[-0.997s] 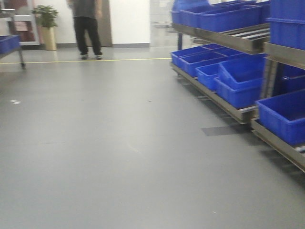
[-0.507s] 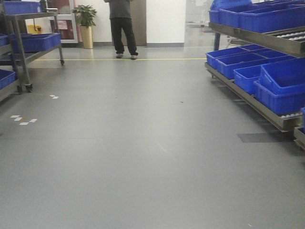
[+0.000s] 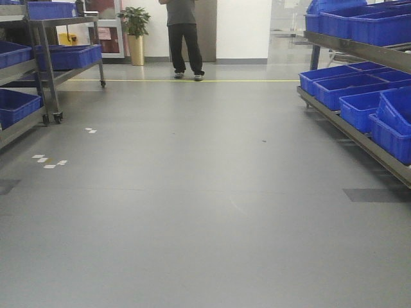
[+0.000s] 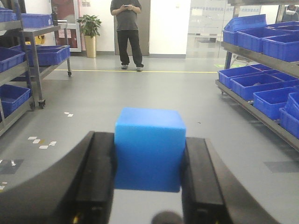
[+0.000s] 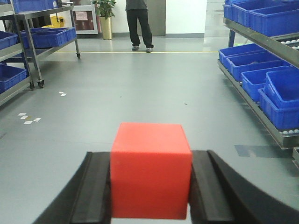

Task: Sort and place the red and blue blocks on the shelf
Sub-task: 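Turn the base away from the table toward the aisle, then drive down the aisle holding both cubes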

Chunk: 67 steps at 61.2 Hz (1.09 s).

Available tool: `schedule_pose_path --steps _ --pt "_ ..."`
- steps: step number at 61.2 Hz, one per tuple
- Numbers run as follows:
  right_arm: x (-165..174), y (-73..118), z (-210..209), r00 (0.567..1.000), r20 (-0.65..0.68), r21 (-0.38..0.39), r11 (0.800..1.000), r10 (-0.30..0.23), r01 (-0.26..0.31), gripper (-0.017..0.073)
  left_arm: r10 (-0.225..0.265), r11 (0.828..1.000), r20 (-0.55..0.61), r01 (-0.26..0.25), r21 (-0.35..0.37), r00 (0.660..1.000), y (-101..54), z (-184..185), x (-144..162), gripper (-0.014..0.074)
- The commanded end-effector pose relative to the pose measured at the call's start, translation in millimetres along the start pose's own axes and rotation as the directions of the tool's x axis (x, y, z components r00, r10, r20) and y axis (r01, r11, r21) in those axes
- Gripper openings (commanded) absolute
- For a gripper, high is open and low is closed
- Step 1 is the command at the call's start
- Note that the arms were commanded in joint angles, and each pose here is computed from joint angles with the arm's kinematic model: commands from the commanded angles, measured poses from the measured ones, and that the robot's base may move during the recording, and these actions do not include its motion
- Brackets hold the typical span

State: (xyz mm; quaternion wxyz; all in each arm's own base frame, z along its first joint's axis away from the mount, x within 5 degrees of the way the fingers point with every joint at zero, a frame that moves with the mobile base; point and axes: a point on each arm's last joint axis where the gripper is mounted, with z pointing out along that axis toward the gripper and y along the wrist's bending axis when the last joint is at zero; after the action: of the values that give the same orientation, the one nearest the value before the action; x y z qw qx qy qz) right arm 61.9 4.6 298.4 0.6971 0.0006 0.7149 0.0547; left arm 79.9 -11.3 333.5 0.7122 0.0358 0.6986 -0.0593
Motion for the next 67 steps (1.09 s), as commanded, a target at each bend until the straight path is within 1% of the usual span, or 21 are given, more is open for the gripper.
schedule_pose_path --steps 1,67 --pt "-16.3 1.3 -0.9 0.994 0.109 -0.007 1.000 -0.015 0.015 0.0069 -0.018 1.000 0.103 0.020 -0.016 0.995 1.3 -1.3 -16.0 0.0122" --pt "-16.3 1.3 -0.9 0.994 0.109 -0.007 1.000 -0.015 0.015 0.0069 -0.018 1.000 0.103 0.020 -0.016 0.995 1.3 -1.3 -16.0 0.0122"
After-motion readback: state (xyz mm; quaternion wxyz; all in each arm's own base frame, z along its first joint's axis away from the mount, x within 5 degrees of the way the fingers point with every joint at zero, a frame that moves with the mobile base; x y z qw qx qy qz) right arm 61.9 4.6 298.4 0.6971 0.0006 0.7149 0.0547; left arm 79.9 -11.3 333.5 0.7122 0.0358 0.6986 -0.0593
